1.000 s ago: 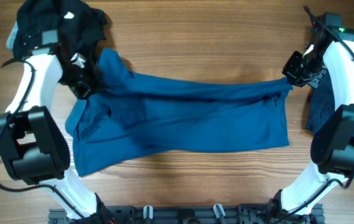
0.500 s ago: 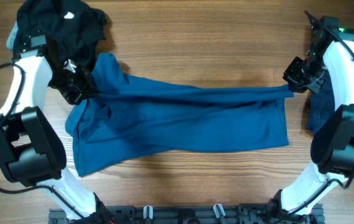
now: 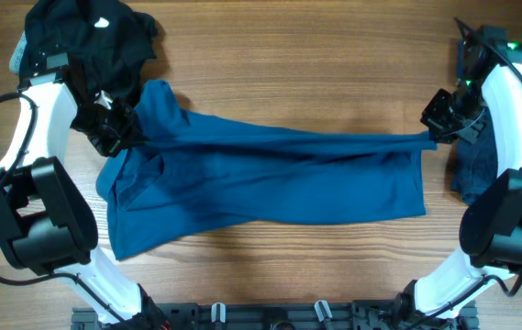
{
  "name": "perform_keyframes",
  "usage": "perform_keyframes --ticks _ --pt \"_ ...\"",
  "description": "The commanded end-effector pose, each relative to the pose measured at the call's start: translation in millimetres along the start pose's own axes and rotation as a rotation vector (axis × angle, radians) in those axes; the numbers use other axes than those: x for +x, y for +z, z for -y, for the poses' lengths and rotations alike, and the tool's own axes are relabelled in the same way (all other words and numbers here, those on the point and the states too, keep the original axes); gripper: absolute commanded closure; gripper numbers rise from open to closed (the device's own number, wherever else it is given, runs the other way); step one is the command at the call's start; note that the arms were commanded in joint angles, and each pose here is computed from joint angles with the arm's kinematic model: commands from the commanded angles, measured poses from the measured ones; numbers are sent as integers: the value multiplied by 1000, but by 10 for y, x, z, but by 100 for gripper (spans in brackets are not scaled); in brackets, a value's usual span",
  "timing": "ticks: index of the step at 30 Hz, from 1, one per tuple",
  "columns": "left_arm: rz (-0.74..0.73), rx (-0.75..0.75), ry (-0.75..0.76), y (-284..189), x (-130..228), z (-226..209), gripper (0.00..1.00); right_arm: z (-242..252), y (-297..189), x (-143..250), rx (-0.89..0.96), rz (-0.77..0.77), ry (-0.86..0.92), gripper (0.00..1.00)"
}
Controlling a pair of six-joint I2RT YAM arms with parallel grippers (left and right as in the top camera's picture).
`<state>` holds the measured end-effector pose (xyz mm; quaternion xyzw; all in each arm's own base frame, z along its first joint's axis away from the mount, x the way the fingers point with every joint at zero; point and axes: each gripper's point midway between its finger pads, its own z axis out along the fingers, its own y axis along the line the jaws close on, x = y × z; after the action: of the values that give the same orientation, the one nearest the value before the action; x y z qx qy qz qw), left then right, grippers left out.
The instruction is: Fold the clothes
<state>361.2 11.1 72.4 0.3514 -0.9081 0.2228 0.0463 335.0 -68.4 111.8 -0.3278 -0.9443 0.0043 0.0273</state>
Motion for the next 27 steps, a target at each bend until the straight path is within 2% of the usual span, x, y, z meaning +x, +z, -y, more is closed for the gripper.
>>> perform_keyframes --ticks 1,4,5,7,8,10,12,18,23,24,26,27 --pt "44 3 39 -140 -21 43 96 71 2 11 30 21 -24 96" --pt "37 -1 36 -140 -4 34 96 68 2 4 29 24 -37 94" --pt "33 -3 34 -139 5 29 96 64 2 -3 28 27 -51 86" --pt "24 -8 29 -138 29 15 93 61 3 -8 26 28 -68 57" --pt "20 -10 27 -138 39 10 89 55 3 -7 23 27 -83 46" --pt "18 -15 32 -142 48 0 82 54 3 -6 23 27 -95 36" --pt "19 -16 51 -157 59 -1 76 51 2 -9 22 28 -93 36" --pt "86 -85 59 -348 85 -91 70 16 -1 -23 3 33 -93 39" --pt "203 -78 72 -714 178 -25 64 -210 -14 52 -127 -5 -169 40" --pt "228 -66 89 -791 212 18 57 -303 -29 78 -183 -16 -206 40" --pt "264 -45 119 -908 289 100 30 -534 -88 164 -321 -42 -294 40" --pt "273 -38 132 -936 317 135 20 -647 -127 211 -385 -51 -335 40"
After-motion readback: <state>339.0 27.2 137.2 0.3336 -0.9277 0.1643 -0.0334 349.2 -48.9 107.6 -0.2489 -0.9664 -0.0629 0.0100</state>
